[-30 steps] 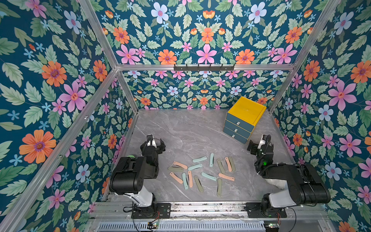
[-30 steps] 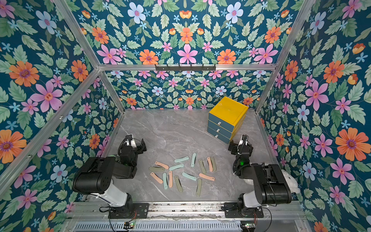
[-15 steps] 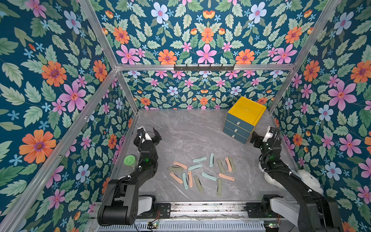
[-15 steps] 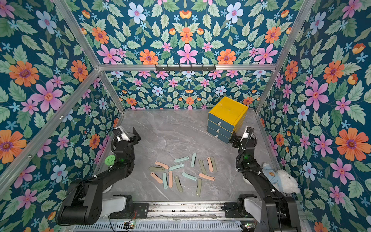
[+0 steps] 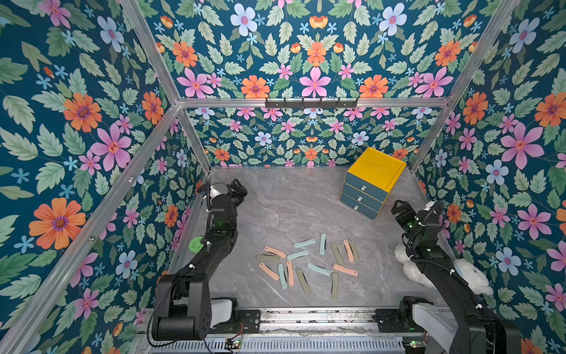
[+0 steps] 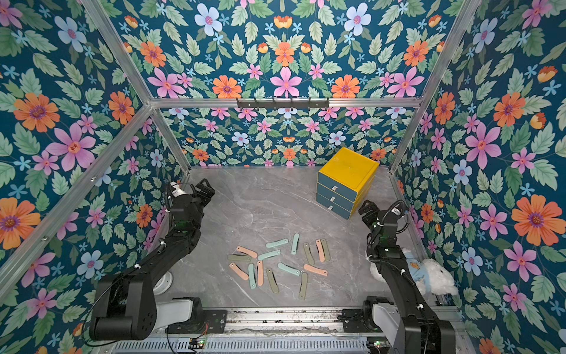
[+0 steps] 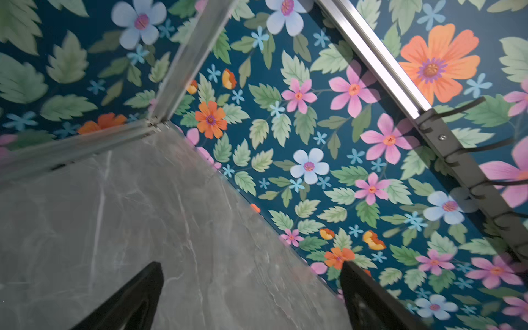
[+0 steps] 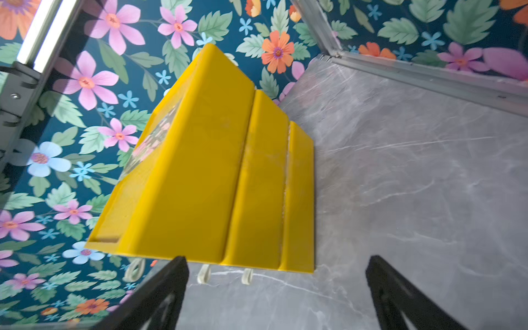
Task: Place the fruit knives into the drawer by color
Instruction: Move the storage box to the center of the board.
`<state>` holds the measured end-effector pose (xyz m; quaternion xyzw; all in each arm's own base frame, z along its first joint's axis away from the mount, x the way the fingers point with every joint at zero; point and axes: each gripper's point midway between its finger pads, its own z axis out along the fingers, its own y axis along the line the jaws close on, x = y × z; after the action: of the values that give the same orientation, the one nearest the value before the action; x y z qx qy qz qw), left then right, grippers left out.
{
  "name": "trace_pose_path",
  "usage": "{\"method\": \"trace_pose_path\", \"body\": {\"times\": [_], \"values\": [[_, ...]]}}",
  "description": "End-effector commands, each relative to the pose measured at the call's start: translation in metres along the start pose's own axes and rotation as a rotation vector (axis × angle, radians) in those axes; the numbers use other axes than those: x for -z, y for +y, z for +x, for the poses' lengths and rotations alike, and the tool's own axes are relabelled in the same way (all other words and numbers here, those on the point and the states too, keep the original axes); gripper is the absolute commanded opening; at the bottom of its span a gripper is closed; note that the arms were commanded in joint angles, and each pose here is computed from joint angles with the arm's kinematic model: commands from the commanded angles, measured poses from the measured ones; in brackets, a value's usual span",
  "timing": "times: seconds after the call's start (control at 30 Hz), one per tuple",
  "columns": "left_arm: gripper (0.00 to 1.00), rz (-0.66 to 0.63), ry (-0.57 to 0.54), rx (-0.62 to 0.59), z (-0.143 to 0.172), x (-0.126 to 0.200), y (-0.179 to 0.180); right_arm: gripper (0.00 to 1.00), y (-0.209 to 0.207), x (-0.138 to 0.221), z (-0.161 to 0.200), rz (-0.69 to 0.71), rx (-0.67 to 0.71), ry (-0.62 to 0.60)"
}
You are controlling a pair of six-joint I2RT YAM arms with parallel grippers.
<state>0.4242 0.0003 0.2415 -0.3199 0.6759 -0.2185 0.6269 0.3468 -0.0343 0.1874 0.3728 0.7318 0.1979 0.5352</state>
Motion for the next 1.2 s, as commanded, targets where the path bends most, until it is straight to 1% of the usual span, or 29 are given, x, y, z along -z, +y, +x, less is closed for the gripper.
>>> {"method": "trace_pose_path", "body": {"times": [0.0,0.03,0.1,0.13,0.2,0.33,0.43,0.53,0.63,0.77,0.93,1.03,1.17], "values": [[0.99,0.206,0.115,0.063,0.013,-0.006,-0.043,0.99,0.0,0.004,0.018,0.015,0.003,0.115],[0.99,0.249,0.171,0.067,0.02,-0.011,-0.054,0.99,0.001,0.006,0.017,0.023,0.037,0.132],[0.99,0.294,0.29,0.054,0.035,-0.022,-0.073,0.99,0.001,0.008,0.017,0.058,0.061,0.164],[0.99,0.343,0.354,0.041,0.043,-0.027,-0.089,0.99,0.001,0.009,0.018,0.072,0.069,0.184],[0.99,0.442,0.448,0.025,0.06,-0.032,-0.119,0.99,0.006,0.01,0.02,0.063,0.084,0.215],[0.99,0.636,0.563,-0.054,0.094,-0.032,-0.187,0.99,0.019,0.014,0.015,0.025,0.091,0.223],[0.99,0.793,0.642,-0.11,0.124,-0.024,-0.24,0.99,0.036,0.022,0.003,-0.029,0.098,0.192],[0.99,0.912,0.727,-0.178,0.159,-0.019,-0.279,0.99,0.054,0.028,-0.012,-0.067,0.101,0.163],[0.99,1.021,0.789,-0.202,0.186,-0.015,-0.307,0.99,0.071,0.022,-0.021,-0.073,0.095,0.195],[0.99,1.118,0.846,-0.207,0.214,-0.016,-0.33,0.99,0.085,0.005,-0.031,-0.065,0.101,0.217],[0.99,1.193,0.891,-0.201,0.244,-0.016,-0.346,0.99,0.083,-0.023,-0.032,0.025,0.11,0.288],[0.99,1.188,0.91,-0.185,0.259,-0.023,-0.347,0.99,0.078,-0.036,-0.032,0.051,0.112,0.306],[0.99,1.182,0.929,-0.168,0.273,-0.031,-0.344,0.99,0.081,-0.051,-0.028,0.044,0.14,0.347]]}}
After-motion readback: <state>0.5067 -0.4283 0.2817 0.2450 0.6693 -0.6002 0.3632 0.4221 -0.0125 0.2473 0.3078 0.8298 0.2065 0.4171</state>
